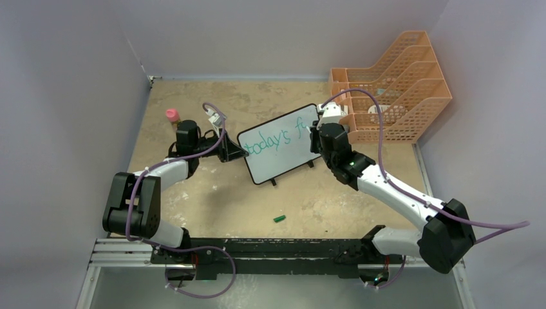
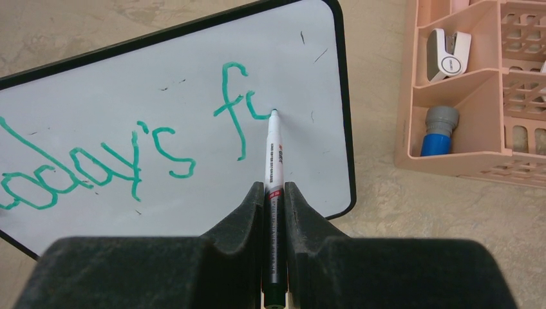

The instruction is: Write a sentence on the whiteboard

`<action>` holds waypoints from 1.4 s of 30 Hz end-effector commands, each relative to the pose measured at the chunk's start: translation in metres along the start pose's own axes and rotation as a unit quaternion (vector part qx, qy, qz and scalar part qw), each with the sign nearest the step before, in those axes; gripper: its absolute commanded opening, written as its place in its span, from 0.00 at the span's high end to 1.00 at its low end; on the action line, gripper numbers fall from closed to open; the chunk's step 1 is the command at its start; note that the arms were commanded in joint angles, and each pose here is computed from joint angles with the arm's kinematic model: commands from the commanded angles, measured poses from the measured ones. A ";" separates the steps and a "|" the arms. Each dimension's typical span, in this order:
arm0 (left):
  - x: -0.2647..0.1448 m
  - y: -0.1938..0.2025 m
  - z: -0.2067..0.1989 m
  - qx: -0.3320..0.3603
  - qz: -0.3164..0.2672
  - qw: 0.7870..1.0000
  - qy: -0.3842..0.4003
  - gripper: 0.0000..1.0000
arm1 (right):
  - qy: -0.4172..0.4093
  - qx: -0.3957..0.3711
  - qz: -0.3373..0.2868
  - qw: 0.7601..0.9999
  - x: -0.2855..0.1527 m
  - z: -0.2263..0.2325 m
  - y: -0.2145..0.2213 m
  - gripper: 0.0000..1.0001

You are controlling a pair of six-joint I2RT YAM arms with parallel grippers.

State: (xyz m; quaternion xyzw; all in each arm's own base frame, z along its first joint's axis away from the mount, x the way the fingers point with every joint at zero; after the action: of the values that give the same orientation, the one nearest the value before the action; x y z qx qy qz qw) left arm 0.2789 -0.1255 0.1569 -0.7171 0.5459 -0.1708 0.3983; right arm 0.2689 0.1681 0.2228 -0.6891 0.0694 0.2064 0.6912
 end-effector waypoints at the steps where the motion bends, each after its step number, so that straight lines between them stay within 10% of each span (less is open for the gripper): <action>1: -0.001 -0.017 -0.004 0.046 -0.018 0.999 -0.001 1.00 | 0.006 0.011 -0.047 0.999 0.001 0.000 -0.024 1.00; 42: -0.001 -0.018 -0.004 0.045 -0.018 0.999 -0.004 1.00 | -0.008 0.010 -0.049 0.999 0.004 0.002 -0.032 1.00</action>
State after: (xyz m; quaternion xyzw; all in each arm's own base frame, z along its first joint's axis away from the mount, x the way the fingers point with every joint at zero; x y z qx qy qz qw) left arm 0.2790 -0.1254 0.1571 -0.7176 0.5448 -0.1699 0.3992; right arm 0.2785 0.1685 0.2325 -0.6923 0.0535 0.1914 0.6937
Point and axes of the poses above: each gripper's point midway between its finger pads, its own x axis out along the fingers, its own z axis along the line the jaws close on, y = z × x, the point moved 8 cm from there along -x, back along the fingers, and after that the axes turned 2 degrees about -x, right-handed, at the moved point
